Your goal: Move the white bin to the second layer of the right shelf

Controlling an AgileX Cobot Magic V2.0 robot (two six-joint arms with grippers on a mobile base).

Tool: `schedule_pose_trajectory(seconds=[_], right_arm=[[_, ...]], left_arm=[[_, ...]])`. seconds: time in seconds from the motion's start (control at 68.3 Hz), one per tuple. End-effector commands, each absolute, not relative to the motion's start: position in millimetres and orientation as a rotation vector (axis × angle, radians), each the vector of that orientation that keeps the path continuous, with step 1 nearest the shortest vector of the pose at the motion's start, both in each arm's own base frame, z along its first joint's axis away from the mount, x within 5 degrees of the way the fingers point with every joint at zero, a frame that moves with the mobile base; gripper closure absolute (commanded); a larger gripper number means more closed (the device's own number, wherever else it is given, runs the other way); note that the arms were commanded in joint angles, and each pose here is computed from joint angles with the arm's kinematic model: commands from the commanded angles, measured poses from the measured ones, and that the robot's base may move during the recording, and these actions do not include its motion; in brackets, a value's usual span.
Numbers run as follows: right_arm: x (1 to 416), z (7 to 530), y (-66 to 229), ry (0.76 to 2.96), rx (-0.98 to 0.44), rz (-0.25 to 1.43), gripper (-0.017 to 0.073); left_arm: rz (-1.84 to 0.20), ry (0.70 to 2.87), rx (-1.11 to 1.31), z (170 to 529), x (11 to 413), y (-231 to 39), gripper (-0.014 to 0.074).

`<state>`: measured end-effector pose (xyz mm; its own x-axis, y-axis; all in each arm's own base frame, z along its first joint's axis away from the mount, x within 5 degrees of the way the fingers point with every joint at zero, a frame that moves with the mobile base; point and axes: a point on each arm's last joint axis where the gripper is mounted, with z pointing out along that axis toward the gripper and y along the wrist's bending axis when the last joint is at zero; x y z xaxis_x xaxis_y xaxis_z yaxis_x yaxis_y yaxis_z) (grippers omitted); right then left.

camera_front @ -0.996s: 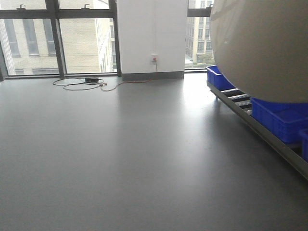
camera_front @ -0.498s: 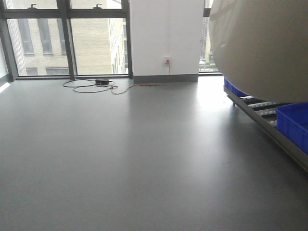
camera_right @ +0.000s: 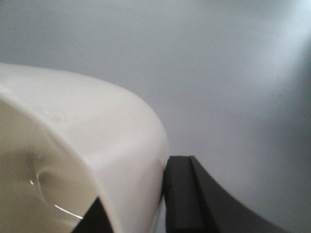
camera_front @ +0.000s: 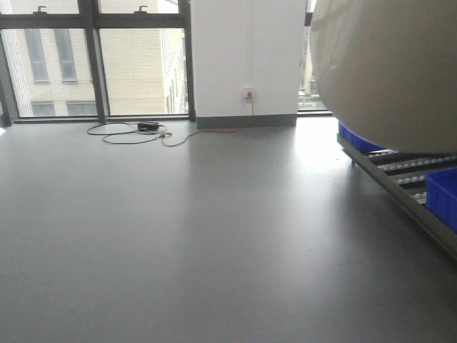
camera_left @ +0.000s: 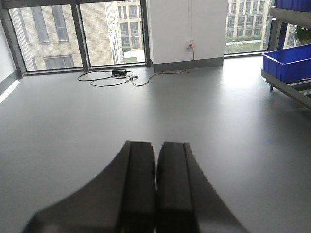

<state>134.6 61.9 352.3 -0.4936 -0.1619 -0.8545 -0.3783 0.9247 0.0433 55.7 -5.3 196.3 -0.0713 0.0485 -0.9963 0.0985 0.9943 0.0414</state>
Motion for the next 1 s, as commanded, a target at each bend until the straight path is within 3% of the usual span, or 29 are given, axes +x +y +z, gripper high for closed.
schedule_pose_trajectory(seconds=[0.0, 0.982], right_arm=[[136.1, 370.0, 62.1, 1.971, -0.364, 0.297, 0.0503], [136.1, 370.0, 62.1, 1.971, -0.364, 0.297, 0.0503]], left_arm=[[-0.049, 1.58, 0.111, 192.4, 56.3, -5.7, 0.0509], [-0.049, 1.58, 0.111, 192.4, 56.3, -5.7, 0.0509]])
